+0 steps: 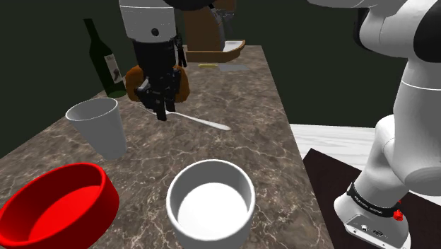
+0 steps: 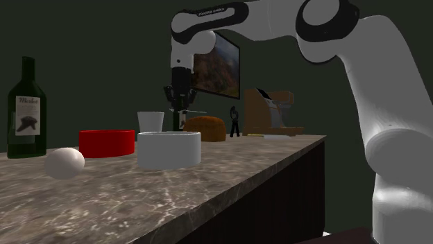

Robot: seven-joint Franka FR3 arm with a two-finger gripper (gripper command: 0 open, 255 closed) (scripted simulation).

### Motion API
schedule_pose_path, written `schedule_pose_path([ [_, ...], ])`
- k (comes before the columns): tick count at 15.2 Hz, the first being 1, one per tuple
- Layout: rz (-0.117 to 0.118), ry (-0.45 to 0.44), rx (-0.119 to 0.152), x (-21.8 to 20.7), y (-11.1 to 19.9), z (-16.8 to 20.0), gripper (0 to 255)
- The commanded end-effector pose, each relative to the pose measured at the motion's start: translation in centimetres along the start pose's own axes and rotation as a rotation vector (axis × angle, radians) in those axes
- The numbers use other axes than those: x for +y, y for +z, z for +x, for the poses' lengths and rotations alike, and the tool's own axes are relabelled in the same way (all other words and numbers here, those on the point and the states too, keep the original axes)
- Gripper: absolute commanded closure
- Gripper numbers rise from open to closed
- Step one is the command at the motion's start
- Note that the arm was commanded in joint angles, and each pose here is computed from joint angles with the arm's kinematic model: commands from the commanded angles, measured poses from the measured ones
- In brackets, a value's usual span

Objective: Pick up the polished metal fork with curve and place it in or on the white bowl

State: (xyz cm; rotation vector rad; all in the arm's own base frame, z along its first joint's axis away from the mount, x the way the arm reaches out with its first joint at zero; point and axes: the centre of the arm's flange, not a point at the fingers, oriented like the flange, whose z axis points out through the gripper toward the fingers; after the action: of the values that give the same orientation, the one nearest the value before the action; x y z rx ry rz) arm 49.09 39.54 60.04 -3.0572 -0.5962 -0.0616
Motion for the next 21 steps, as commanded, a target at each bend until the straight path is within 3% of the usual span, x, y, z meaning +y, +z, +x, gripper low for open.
schedule_pose_path([
  [1,0.000,0.000,-0.001,-0.8,-0.4,-1.0,255],
  [15,0.000,0.000,-0.001,-12.6,-1.4,-15.9,255],
  [21,0.000,0.000,-0.001,-12.5,1.7,-16.0,255],
])
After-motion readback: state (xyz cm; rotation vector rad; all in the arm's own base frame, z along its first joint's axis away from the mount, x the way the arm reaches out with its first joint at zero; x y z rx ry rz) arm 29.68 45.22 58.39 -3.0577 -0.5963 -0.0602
